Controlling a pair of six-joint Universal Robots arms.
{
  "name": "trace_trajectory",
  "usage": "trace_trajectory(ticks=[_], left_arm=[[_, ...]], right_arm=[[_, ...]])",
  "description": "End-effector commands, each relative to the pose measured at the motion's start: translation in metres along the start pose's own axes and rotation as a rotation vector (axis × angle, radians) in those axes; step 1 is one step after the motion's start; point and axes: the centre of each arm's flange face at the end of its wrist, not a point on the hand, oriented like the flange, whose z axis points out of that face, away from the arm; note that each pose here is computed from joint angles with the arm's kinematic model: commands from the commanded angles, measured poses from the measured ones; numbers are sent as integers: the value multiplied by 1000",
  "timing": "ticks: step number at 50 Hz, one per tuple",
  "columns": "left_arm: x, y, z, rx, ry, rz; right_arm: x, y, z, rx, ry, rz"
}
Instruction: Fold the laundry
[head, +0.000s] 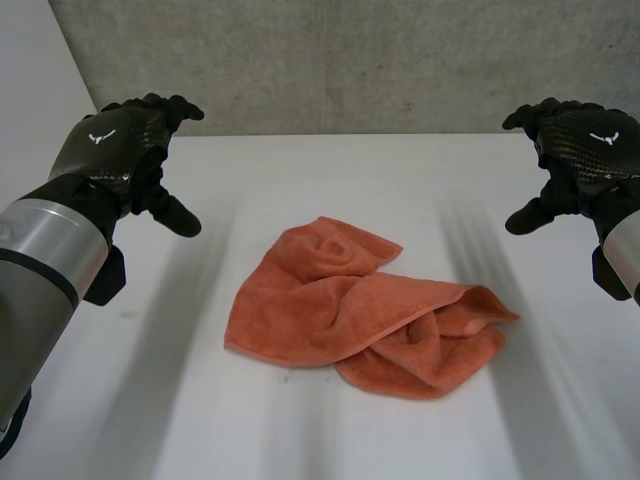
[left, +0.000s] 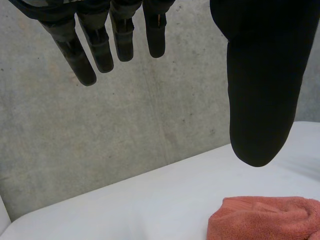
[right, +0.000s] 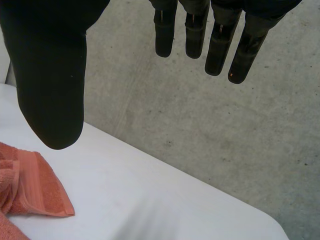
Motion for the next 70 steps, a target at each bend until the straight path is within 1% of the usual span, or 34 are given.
trace_trajectory(ticks=[1, 47, 53, 55, 56, 57, 59, 60, 62, 63, 65, 68, 70], left_arm=[[0, 4, -2, -15, -6, 0], [-1, 6, -2, -21, -9, 3], [-1, 10, -1, -34, -11, 5], [-1, 13, 0, -45, -13, 6], [-1, 17, 0, -60, -16, 9], [-1, 17, 0, -60, -16, 9], [-2, 25, -1, -85, -15, 11], [-2, 25, -1, -85, -15, 11], [-2, 34, -4, -112, -15, 15], [-2, 34, -4, -112, -15, 15], [-2, 40, -6, -132, -14, 17], [-3, 44, -6, -144, -17, 18], [-4, 49, -7, -163, -19, 19]], right_arm=[[3, 6, 0, -13, 4, -37], [4, 3, 3, 15, 4, -39], [3, 1, 8, 45, -15, -58], [0, 7, 13, 38, -45, -75], [-3, 18, 20, 14, -80, -105], [-3, 18, 20, 13, -81, -105], [-5, 45, 36, -61, -136, -183], [-5, 45, 36, -61, -136, -184], [-8, 77, 51, -146, -171, -244], [-8, 77, 51, -146, -171, -244], [-10, 99, 60, -199, -197, -288], [-11, 110, 63, -221, -210, -304], [-13, 135, 69, -280, -236, -321]])
